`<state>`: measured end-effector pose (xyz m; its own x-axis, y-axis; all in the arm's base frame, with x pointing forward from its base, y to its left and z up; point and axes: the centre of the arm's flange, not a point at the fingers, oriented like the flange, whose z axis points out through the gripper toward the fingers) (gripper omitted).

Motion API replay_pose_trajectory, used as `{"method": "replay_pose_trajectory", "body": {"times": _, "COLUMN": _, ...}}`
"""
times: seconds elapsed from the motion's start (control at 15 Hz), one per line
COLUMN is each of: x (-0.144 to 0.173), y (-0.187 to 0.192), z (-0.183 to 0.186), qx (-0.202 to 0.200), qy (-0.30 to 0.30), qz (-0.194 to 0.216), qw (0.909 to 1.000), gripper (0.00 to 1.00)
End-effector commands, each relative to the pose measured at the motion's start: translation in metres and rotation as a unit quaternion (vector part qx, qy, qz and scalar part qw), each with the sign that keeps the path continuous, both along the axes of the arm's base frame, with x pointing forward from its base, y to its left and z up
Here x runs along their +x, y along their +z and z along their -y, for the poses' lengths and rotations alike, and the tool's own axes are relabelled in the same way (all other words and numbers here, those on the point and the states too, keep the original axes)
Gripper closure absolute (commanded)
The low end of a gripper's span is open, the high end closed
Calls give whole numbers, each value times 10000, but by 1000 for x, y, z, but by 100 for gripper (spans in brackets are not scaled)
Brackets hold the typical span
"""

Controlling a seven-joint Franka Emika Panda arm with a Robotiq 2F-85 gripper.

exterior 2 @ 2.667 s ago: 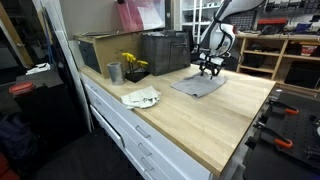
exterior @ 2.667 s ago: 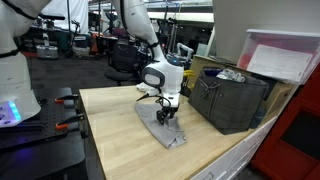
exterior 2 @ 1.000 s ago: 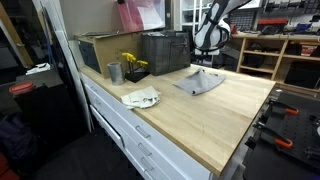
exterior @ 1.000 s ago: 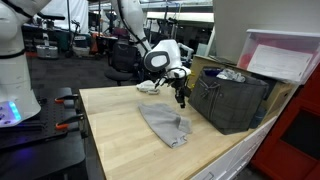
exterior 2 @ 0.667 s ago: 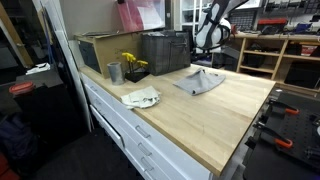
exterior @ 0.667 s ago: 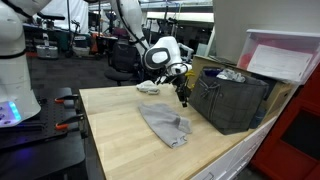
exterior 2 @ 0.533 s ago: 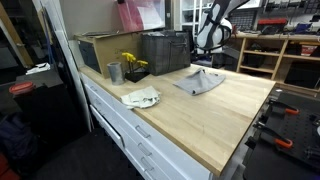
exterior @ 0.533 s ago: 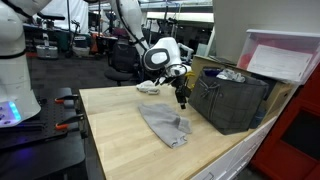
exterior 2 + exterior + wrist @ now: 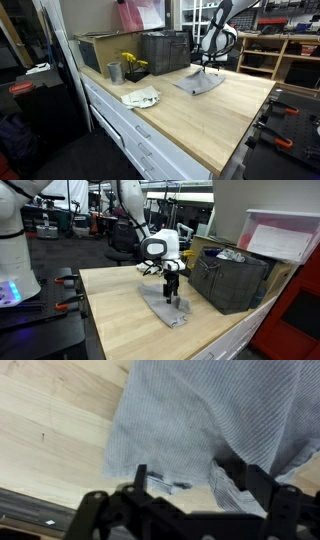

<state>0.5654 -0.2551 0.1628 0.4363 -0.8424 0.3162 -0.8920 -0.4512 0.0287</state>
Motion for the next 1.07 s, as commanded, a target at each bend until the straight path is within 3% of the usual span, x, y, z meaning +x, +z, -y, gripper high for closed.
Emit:
{"method": "replay_pose_trajectory", "body": {"times": 0.0, "x": -3, "y": -4, "z": 7, "qx": -47, "qy": -207, "qz": -53, "qw": 9998, "gripper": 0}}
{"method": "replay_pose_trajectory", "body": {"times": 0.6, "x": 10, "y": -25, "z": 2, "qx": -194, "qy": -13, "qz": -276, "qw": 9994, "gripper": 0}}
{"method": "replay_pose_trajectory", "body": {"times": 1.0, "x": 33, "y": -39, "z": 3, "qx": -614, "qy": -2, "qz": -231, "qw": 9978, "gripper": 0}}
